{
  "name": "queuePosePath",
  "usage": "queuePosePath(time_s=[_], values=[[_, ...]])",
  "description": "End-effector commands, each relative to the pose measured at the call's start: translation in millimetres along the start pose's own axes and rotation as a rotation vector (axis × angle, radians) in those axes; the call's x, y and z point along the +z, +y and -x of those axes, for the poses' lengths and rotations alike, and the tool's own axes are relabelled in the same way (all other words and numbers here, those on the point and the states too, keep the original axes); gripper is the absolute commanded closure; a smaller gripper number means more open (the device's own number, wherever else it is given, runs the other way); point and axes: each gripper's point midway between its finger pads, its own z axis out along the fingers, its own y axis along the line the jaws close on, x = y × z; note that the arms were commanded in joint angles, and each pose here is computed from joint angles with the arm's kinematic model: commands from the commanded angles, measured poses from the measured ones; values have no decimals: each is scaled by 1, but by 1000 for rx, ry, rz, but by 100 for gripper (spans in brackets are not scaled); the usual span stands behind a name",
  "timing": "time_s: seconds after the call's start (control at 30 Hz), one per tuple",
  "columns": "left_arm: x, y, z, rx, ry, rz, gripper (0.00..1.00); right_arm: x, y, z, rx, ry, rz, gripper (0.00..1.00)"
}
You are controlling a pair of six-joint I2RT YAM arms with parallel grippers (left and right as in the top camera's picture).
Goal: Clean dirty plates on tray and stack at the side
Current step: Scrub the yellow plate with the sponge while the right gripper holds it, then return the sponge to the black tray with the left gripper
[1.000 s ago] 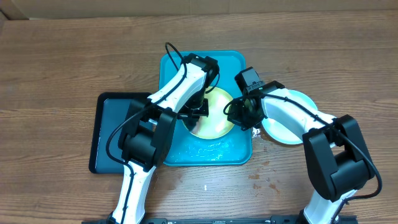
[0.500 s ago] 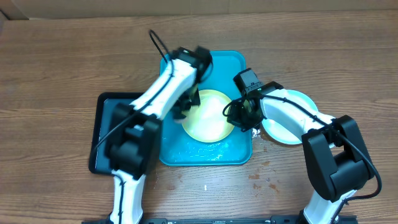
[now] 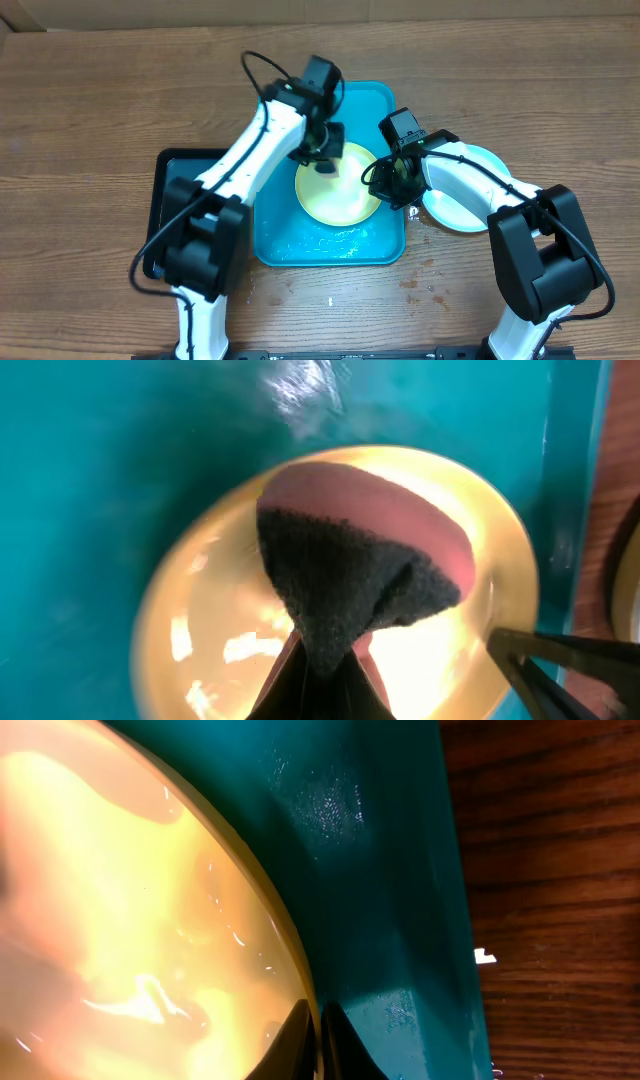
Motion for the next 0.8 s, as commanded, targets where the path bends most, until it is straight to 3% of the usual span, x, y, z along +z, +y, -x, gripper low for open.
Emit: queuePosePath(time_s=[0.0, 0.1, 0.2, 0.4, 0.6, 0.77], values=[[46, 3, -18, 43, 99, -20, 96, 1, -12, 6, 10, -31, -53, 96], [64, 32, -21, 24, 122, 104, 96, 1, -12, 6, 10, -31, -53, 96], [53, 86, -30, -143, 122, 390, 96, 1, -12, 6, 10, -30, -53, 96], [15, 122, -33, -218, 90, 597, 96, 1, -12, 6, 9, -31, -53, 96], [-12, 118, -25, -229, 52, 597, 96, 1, -12, 6, 9, -31, -53, 96], [-60, 89, -14, -260, -14, 444, 96, 1, -12, 6, 10, -28, -55, 96]])
